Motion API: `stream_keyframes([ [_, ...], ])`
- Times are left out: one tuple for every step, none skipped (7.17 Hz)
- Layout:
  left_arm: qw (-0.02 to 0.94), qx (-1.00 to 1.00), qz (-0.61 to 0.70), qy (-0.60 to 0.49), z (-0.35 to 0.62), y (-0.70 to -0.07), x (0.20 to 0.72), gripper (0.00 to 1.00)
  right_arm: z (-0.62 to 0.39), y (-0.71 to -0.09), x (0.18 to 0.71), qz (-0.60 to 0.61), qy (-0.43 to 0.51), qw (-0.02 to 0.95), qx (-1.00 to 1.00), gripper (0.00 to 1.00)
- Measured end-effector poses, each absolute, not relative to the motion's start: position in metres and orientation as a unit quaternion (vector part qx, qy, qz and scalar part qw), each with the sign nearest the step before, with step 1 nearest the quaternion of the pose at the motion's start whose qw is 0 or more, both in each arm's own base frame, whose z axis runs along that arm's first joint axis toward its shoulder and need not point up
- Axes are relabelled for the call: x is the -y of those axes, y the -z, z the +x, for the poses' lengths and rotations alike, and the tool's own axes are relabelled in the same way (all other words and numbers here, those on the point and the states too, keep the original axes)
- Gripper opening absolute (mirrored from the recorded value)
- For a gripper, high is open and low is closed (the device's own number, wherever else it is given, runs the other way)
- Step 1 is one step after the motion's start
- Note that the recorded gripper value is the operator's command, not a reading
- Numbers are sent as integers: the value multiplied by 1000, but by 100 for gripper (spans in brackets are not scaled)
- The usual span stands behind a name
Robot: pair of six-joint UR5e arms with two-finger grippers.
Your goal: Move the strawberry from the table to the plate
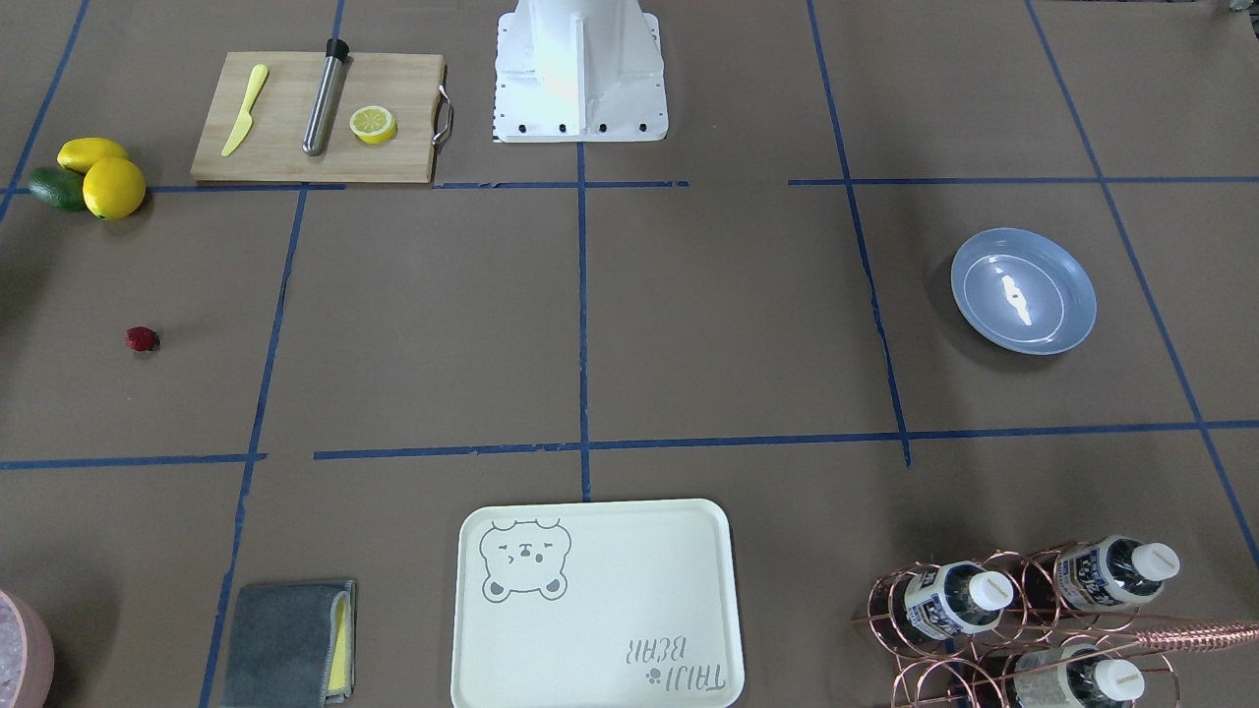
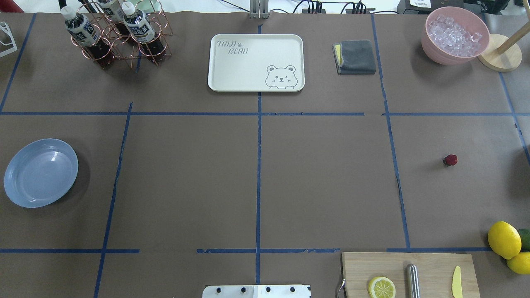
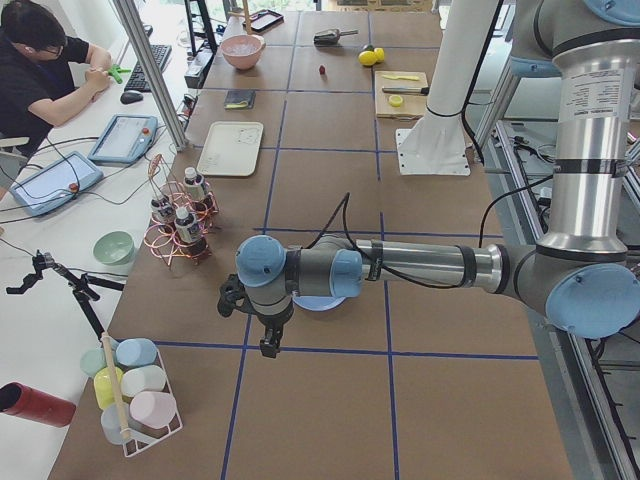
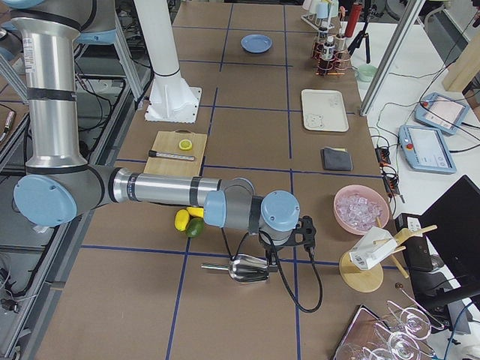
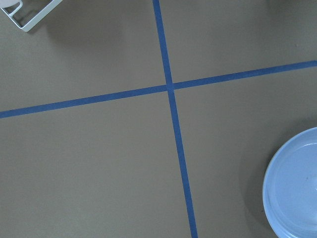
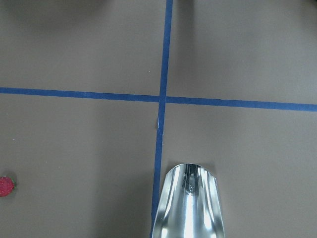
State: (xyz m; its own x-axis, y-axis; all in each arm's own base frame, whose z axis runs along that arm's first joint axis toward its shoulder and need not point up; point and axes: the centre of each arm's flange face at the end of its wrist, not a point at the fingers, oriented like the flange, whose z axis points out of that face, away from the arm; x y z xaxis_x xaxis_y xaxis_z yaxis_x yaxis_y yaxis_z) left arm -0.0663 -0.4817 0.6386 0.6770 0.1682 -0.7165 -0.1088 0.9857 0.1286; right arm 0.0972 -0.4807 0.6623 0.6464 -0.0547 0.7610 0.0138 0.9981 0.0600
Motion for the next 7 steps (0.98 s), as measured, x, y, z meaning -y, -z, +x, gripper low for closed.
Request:
stream_keyframes([
  [915, -395, 38, -76, -66, -638, 482, 100, 97, -662, 482, 25, 19, 907, 420, 100],
  [915, -395, 39, -75, -66, -637, 483, 100, 98, -660, 483, 26, 19, 907, 419, 100],
  [915, -395, 44, -75, -65, -632, 487, 100, 98, -657, 485, 29, 19, 907, 419, 100],
  [913, -394, 61, -81, -65, -625, 493, 100, 98, -650, 490, 34, 21, 907, 419, 100],
  [912, -393, 85, -84, -64, -622, 498, 100, 96, -637, 503, 44, 27, 907, 418, 100],
  [911, -393, 103, -74, -63, -624, 498, 100, 92, -619, 521, 55, 34, 907, 417, 100],
  [908, -398, 119, -52, -58, -631, 492, 100, 89, -603, 537, 59, 26, 905, 420, 100],
])
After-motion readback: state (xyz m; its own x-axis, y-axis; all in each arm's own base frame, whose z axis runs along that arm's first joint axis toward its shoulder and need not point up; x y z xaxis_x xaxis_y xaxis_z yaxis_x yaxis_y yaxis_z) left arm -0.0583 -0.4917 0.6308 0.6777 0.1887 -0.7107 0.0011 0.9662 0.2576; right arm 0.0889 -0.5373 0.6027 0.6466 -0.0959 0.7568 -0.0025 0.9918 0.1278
